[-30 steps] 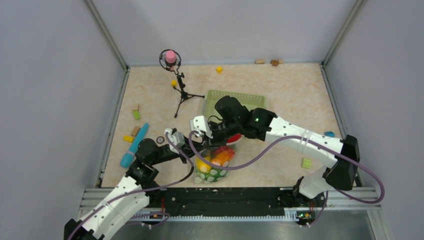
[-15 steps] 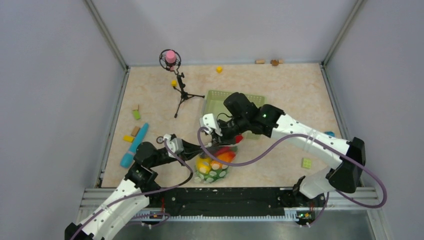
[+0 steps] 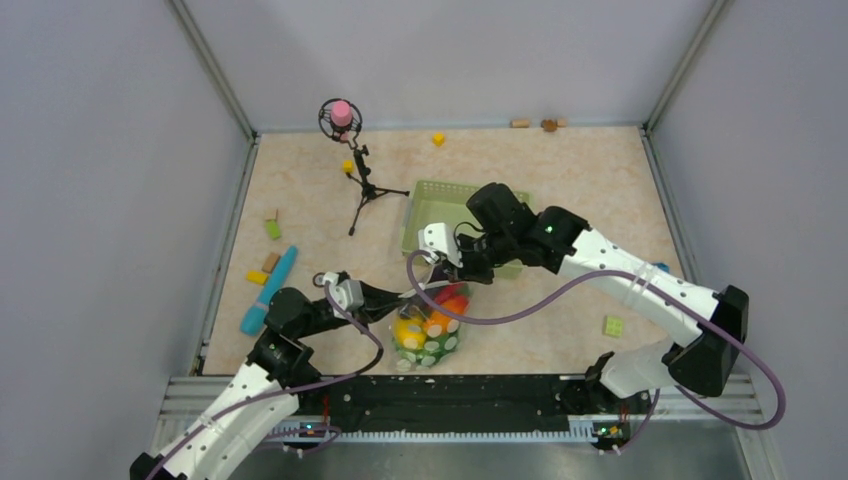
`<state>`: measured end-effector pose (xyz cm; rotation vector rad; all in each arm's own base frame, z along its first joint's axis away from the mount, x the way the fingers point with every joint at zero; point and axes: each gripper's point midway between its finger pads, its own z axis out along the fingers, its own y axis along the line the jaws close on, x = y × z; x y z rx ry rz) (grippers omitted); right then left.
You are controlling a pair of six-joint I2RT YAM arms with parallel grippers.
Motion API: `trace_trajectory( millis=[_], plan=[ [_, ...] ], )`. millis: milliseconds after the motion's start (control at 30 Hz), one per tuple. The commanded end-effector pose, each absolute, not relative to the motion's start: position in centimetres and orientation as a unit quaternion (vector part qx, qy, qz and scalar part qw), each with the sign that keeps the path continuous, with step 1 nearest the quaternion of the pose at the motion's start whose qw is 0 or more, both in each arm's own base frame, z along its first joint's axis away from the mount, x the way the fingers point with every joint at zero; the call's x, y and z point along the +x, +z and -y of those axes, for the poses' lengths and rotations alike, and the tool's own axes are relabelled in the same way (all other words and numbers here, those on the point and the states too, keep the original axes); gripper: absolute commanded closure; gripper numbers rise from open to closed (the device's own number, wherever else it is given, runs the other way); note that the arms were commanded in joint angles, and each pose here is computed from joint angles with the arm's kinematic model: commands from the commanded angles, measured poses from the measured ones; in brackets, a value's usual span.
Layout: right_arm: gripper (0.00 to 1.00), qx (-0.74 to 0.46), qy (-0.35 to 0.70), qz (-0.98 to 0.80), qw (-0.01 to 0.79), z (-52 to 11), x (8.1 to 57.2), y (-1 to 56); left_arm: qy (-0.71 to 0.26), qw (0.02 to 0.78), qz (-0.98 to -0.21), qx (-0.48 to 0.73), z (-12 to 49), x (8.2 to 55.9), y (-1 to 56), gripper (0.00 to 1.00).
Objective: Place the food in the zip-top bag and seal the zipper
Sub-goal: Zip the zipper food storage bag at the center of the board.
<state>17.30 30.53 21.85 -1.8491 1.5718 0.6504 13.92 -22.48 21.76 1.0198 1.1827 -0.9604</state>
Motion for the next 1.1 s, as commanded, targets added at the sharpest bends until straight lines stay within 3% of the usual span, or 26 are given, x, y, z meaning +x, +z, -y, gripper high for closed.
trace_trajectory(
  millis=[0, 133, 267, 400, 533, 767, 833, 967, 1067],
  plan=[
    [1.0, -0.692, 0.245, -0.598, 0.323, -30.2, 17.5, 22.5, -0.414, 0.626, -0.493, 0.44, 22.3, 13.8, 22.7, 1.0],
    [1.0, -0.699, 0.289, -0.556, 0.344, -31.6, 16.4, 24.5, -0.417, 0.623, -0.487, 0.448, 22.4, 13.5, 22.7, 1.0],
    [0.86, -0.691, 0.329, -0.522, 0.376, -33.5, 15.7, 26.8, -0.419, 0.621, -0.481, 0.455, 22.5, 13.2, 22.7, 1.0],
    [0.66, -0.711, 0.35, -0.49, 0.364, -34.9, 14.1, 26.6, -0.42, 0.619, -0.48, 0.459, 22.5, 13.1, 22.7, 1.0],
    [0.53, -0.725, 0.342, -0.488, 0.347, -36.2, 13.8, 25.6, -0.421, 0.617, -0.476, 0.465, 22.6, 12.9, 22.6, 1.0],
    [0.51, -0.737, 0.355, -0.474, 0.326, -37.7, 13.5, 25.1, -0.422, 0.615, -0.475, 0.468, 22.6, 12.8, 22.5, 1.0],
    [0.56, -0.74, 0.353, -0.476, 0.319, -37.9, 13.4, 24.8, -0.422, 0.614, -0.475, 0.468, 22.6, 12.8, 22.5, 1.0],
    [1.0, -0.747, 0.339, -0.491, 0.294, -37.2, 13.2, 23.8, -0.417, 0.62, -0.477, 0.463, 22.5, 13.0, 22.6, 1.0],
    [1.0, -0.746, 0.321, -0.511, 0.284, -36.5, 13.5, 23.1, -0.415, 0.626, -0.48, 0.454, 22.3, 13.2, 22.8, 1.0]
  ],
)
